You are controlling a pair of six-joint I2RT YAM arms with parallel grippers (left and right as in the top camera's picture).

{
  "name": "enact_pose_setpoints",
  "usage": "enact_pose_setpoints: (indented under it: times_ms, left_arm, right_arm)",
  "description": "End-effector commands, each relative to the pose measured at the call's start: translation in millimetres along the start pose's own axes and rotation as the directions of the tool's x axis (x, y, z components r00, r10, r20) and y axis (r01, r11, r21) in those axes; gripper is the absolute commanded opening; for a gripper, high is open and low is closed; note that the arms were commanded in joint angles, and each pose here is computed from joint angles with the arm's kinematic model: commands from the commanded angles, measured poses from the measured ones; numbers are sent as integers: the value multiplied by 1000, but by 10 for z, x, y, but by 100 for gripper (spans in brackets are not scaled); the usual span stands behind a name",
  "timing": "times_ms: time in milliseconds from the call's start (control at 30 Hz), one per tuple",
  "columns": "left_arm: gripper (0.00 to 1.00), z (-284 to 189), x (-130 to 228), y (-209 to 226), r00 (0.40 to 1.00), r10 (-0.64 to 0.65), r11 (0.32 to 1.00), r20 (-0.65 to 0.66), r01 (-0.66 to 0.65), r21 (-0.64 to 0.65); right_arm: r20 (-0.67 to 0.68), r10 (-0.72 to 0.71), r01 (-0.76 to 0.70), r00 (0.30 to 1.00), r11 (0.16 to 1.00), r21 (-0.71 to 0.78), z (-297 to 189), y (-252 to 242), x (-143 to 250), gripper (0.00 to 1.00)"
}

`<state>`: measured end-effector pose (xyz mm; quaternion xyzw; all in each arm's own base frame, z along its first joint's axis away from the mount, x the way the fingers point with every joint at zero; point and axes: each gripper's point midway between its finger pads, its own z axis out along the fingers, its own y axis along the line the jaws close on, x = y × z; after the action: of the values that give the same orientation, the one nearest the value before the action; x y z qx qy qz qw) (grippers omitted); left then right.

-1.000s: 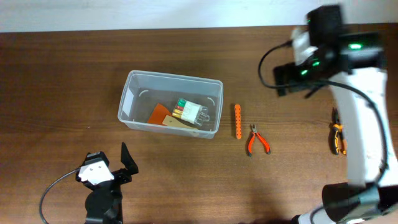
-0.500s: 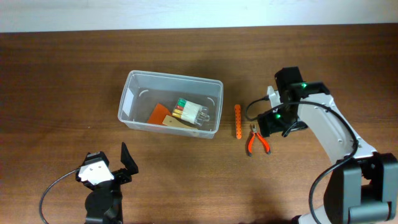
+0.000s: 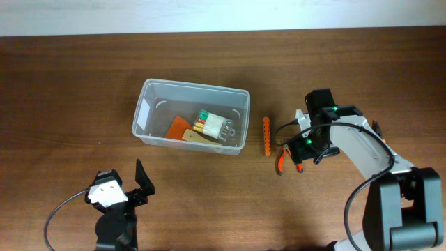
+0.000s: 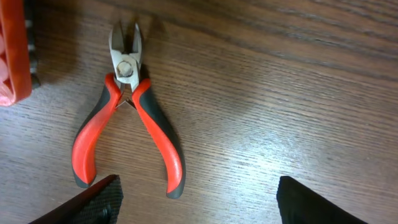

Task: Pack container
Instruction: 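Move the right gripper to the red-handled pliers and grasp them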

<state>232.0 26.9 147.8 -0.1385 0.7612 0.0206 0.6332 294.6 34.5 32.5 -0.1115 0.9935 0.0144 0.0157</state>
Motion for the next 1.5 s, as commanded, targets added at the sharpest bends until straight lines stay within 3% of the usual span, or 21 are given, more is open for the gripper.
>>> enact_pose_setpoints:
  times_ms: [0, 433, 533, 567, 600, 1033, 1300, 1467]
  left_arm:
    - [99, 0, 10, 1, 1000, 10, 1000, 0, -10, -1]
    - [99, 0, 10, 1, 1000, 10, 1000, 0, -10, -1]
    - [99, 0, 10, 1, 1000, 10, 1000, 0, -10, -1]
    - [99, 0, 10, 1, 1000, 10, 1000, 0, -10, -1]
    - [99, 0, 10, 1, 1000, 10, 1000, 0, -10, -1]
    - [99, 0, 10, 1, 1000, 10, 1000, 0, -10, -1]
    - [99, 0, 10, 1, 1000, 10, 1000, 0, -10, -1]
    - [99, 0, 10, 1, 1000, 10, 1000, 0, -10, -1]
  right_arm:
    - [-33, -34, 33, 999, 999, -25, 117, 52, 45, 79]
    - [-107, -59, 54, 992, 997, -48, 414, 65, 96, 77]
    - [-116, -58, 51, 991, 996, -67, 445, 95, 116, 68]
    - [-117, -59, 51, 991, 996, -68, 450, 98, 119, 58]
    - [-117, -58, 51, 991, 996, -68, 450, 97, 119, 54]
    - [-114, -57, 46, 992, 994, -103, 444, 159, 120, 22]
    - [-98, -57, 43, 994, 990, -134, 392, 212, 61, 4]
    - [-46, -58, 51, 997, 990, -128, 143, 191, -206, 4]
